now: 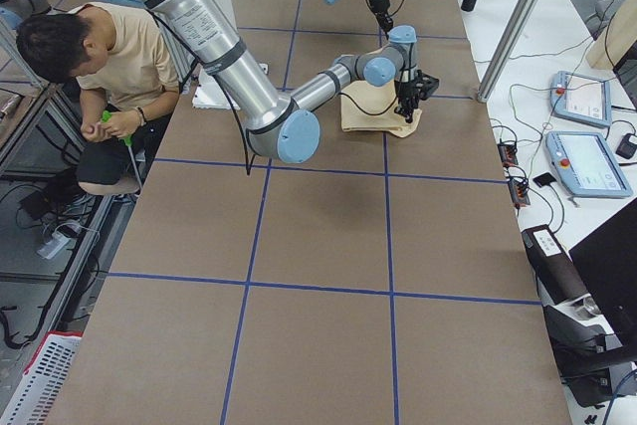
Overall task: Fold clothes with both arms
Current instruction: 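Release the hem and raise both grippers away from the folded shirt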
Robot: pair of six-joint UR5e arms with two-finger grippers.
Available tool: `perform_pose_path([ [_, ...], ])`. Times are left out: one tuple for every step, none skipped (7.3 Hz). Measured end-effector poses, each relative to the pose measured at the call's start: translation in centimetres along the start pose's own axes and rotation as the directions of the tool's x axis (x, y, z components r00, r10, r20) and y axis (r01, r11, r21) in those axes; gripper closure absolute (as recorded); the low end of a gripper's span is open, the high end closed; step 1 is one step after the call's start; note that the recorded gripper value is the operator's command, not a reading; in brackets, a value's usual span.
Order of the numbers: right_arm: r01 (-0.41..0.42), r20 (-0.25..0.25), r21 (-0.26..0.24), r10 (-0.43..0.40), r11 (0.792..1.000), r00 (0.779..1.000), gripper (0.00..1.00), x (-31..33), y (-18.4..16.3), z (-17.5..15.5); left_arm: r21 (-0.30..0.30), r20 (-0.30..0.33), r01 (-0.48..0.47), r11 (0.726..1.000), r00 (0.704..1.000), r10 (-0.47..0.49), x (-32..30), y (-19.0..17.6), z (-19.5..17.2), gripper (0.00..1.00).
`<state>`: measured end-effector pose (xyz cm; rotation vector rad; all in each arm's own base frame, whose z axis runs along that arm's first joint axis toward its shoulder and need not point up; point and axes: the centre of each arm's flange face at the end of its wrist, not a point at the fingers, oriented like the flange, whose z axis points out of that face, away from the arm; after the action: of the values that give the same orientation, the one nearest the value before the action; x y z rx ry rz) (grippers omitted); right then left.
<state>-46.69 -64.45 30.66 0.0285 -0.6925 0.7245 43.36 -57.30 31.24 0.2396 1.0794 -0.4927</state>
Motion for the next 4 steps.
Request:
perform_pose_path([
  [0.010, -0.004, 0.002, -0.010, 1.000, 1.000, 1.00, -0.5, -0.2, 1.0, 0.017, -0.002, -0.001, 1.000, 1.000, 0.001, -0.4, -0.5, 1.4, 0.96],
  [0.015, -0.012, 0.004, -0.015, 1.000, 1.000, 1.00, -1.1, -0.3, 1.7, 0.029, -0.001, -0.001, 1.000, 1.000, 0.001, -0.5, -0.9, 2.5, 0.93],
  [0.023, -0.018, 0.009, -0.023, 1.000, 1.000, 1.00, -1.4, -0.4, 2.2, 0.036, 0.000, -0.001, 0.999, 1.000, 0.001, -0.5, -1.2, 3.2, 0.85],
  [0.034, -0.018, 0.012, -0.034, 0.999, 0.999, 0.57, -1.6, -0.4, 2.6, 0.044, 0.000, -0.001, 0.999, 1.000, 0.001, -0.7, -1.4, 3.8, 0.70],
])
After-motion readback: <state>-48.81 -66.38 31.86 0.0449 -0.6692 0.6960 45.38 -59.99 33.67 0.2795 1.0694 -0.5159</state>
